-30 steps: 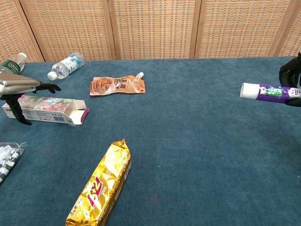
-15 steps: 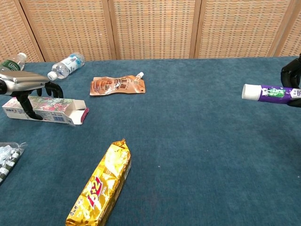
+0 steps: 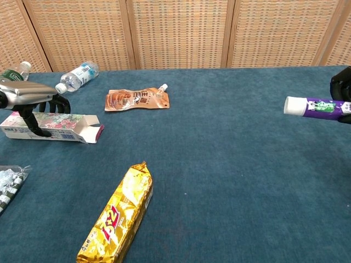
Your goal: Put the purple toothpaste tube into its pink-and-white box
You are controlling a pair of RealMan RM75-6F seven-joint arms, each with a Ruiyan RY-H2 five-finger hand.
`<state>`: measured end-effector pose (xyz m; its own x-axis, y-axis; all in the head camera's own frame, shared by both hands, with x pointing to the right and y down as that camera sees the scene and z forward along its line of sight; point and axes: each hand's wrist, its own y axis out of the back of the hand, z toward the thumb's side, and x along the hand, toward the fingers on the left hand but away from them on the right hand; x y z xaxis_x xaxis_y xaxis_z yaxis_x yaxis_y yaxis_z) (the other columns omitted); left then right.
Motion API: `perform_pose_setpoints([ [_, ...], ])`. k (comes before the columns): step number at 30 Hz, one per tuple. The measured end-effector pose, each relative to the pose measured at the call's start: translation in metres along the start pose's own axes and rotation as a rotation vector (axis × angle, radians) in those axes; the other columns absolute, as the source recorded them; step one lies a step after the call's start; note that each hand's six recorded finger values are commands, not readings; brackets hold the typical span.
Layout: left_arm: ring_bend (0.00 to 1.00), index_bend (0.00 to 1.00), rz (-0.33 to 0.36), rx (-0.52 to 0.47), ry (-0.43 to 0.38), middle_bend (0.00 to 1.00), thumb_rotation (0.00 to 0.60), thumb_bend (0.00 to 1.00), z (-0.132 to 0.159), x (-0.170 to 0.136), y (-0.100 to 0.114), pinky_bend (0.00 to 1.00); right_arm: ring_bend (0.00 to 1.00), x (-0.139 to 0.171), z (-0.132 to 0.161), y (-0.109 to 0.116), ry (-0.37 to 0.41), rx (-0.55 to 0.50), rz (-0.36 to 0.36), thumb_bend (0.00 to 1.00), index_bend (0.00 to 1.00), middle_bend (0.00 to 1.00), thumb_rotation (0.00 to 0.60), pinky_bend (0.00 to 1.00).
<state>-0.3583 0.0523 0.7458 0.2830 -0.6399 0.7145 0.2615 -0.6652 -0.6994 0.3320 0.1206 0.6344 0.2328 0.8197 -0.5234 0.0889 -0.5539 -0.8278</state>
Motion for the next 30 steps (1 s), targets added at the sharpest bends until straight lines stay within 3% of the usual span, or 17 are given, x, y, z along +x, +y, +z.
perform_pose_setpoints([
  [7, 0.37, 0.44, 0.063, 0.014, -0.066, 0.43, 0.600, 0.28, 0.014, -0.003, 0.023, 0.40, 0.46, 0.001, 0.004, 0.002, 0.013, 0.003, 0.003, 0.53, 0.61, 0.66, 0.600, 0.41],
  [19, 0.38, 0.46, 0.196, 0.127, -0.278, 0.44, 0.600, 0.28, 0.079, 0.007, 0.098, 0.40, 0.46, 0.008, 0.021, 0.015, 0.060, -0.003, 0.011, 0.54, 0.61, 0.66, 0.600, 0.41],
  [24, 0.38, 0.46, 0.246, 0.179, -0.372, 0.44, 0.600, 0.28, 0.129, 0.019, 0.132, 0.40, 0.46, 0.014, 0.032, 0.026, 0.086, 0.000, 0.012, 0.54, 0.61, 0.66, 0.600, 0.41],
  [30, 0.38, 0.46, 0.260, 0.178, -0.468, 0.44, 0.600, 0.28, 0.194, 0.034, 0.147, 0.40, 0.46, 0.012, 0.040, 0.037, 0.088, 0.024, 0.004, 0.54, 0.61, 0.66, 0.600, 0.41],
])
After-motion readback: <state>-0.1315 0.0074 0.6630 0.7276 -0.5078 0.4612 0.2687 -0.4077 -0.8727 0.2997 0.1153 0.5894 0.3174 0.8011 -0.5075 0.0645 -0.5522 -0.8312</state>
